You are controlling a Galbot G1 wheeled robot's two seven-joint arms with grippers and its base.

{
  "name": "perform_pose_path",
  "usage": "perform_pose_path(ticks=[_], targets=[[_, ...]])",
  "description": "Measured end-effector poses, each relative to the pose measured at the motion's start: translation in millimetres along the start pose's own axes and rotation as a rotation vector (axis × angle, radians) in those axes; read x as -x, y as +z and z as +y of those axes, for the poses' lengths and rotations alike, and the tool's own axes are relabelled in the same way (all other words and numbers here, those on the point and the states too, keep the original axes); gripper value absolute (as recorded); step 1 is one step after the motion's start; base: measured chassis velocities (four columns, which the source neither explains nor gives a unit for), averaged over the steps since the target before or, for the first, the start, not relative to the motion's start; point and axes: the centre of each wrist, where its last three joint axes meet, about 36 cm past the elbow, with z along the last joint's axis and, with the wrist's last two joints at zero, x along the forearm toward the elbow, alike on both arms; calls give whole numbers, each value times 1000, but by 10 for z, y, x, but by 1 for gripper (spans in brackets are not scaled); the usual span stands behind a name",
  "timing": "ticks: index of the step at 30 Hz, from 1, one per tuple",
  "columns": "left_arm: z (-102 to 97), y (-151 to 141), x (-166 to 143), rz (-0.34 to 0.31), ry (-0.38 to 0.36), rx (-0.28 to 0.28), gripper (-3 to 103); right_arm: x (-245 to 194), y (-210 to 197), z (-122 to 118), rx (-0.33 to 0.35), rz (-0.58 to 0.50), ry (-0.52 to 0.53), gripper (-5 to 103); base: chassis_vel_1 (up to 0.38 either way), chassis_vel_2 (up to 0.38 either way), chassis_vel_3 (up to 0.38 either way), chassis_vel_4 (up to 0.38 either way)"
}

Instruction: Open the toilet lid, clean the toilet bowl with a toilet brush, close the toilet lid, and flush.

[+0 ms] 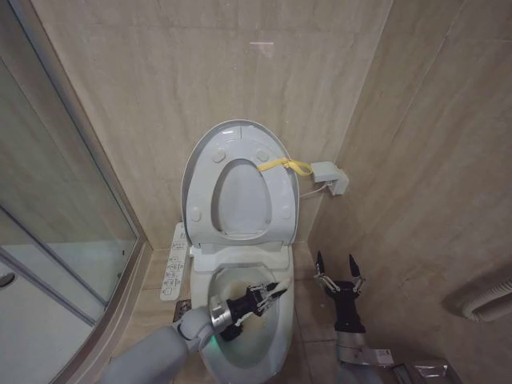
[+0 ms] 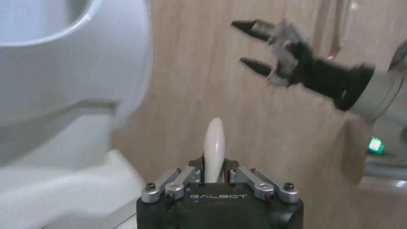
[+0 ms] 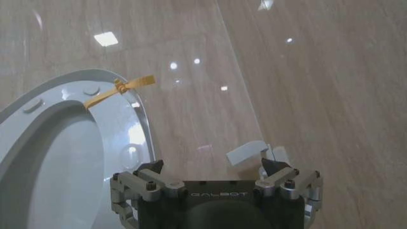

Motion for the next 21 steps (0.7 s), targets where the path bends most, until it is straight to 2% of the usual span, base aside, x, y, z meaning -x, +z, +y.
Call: perform_pose_path(ticks=[1, 3, 4, 6, 8, 11, 13, 15, 17, 18, 19, 21], targets=[[-9, -115, 140, -36, 17, 9, 19, -6, -3, -10, -2, 0, 4, 100, 0, 0, 0, 0], [-3, -161, 201, -53, 26, 19, 19, -12, -4, -12, -3, 0, 7, 100, 0, 0, 0, 0], [8, -125, 182, -46, 25, 25, 19, -17, -5, -13, -3, 0, 8, 100, 0, 0, 0, 0], [108, 214, -113, 39, -9, 43, 19, -12, -7, 2, 0, -1, 5, 100, 0, 0, 0, 0], [154, 284, -181, 54, -17, 54, 19, -8, -10, 9, 2, -2, 3, 100, 0, 0, 0, 0], [200, 163, -43, 16, -21, 61, 19, -13, -13, 14, 2, -2, 1, 100, 0, 0, 0, 0], [186, -157, 333, -85, 5, 66, 19, -27, -10, 14, 2, -1, 6, 100, 0, 0, 0, 0], [196, -198, 381, -96, 9, 71, 19, -35, -10, 14, 1, -1, 8, 100, 0, 0, 0, 0], [191, 23, 202, -32, -5, 60, 19, -32, -16, 23, 2, -2, 7, 100, 0, 0, 0, 0], [191, 23, 202, -32, -5, 60, 19, -32, -16, 23, 2, -2, 7, 100, 0, 0, 0, 0], [204, 158, 61, 10, -20, 56, 19, -24, -23, 29, 3, -4, 3, 100, 0, 0, 0, 0], [199, 161, 95, 5, -28, 50, 19, -15, -28, 38, 5, -5, -2, 100, 0, 0, 0, 0]])
